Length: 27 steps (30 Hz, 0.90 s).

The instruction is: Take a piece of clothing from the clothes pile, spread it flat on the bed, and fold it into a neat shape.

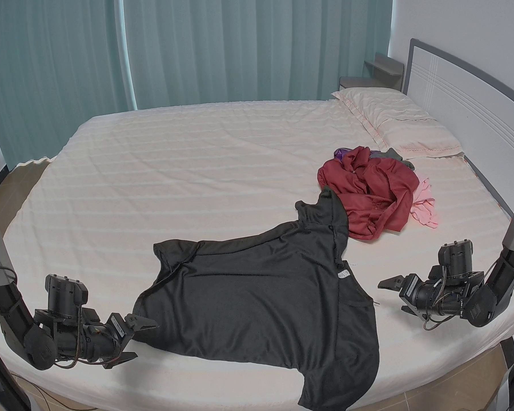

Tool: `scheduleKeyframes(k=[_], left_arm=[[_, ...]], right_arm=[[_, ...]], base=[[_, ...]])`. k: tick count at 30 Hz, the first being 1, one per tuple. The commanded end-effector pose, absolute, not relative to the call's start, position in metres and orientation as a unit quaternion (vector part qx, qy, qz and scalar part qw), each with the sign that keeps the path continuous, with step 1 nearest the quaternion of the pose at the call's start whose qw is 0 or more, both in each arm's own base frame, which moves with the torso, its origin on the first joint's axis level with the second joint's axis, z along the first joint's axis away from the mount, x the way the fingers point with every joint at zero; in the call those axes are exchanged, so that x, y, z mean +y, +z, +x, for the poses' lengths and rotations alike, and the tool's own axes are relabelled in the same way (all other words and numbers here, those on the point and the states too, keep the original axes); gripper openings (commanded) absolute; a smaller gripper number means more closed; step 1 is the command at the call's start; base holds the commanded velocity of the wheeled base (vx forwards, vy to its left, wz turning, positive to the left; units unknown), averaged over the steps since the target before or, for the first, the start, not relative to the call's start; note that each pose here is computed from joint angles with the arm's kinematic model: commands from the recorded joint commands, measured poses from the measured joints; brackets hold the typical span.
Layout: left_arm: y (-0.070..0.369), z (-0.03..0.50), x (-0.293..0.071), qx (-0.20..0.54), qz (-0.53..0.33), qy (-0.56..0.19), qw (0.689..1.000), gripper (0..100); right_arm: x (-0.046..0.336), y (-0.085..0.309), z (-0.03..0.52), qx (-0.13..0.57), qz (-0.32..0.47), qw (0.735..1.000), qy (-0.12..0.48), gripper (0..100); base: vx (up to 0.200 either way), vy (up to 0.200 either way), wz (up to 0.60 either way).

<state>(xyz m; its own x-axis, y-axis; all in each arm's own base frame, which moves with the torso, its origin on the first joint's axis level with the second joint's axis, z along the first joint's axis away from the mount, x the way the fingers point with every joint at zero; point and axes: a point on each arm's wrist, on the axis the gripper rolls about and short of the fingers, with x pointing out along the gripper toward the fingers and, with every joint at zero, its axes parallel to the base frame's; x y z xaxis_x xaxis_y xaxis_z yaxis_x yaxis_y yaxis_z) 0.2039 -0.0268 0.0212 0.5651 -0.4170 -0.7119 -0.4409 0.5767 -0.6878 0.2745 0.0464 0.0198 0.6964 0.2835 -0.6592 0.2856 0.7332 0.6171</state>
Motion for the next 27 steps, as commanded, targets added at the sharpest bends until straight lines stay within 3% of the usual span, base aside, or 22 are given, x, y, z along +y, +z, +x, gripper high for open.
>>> scheduleKeyframes(k=[1, 7, 14, 27], left_arm=[[0.019, 0.205, -0.027, 0.469, -0.460, 0.011, 0.754, 100], [0.016, 0.215, -0.028, 0.456, -0.454, 0.038, 0.765, 100], [0.000, 0.255, -0.059, 0.415, -0.413, 0.095, 0.805, 100], [-0.014, 0.282, -0.067, 0.400, -0.398, 0.107, 0.818, 100]], right_arm=[[0.048, 0.019, 0.274, 0.392, 0.364, 0.845, 0.001, 100], [0.053, 0.019, 0.271, 0.396, 0.359, 0.845, 0.006, 100], [0.061, 0.018, 0.266, 0.405, 0.352, 0.844, 0.017, 100], [0.061, 0.019, 0.267, 0.402, 0.352, 0.845, 0.019, 100]], base=[[0.000, 0.000, 0.00], [0.000, 0.000, 0.00], [0.000, 0.000, 0.00], [0.000, 0.000, 0.00]])
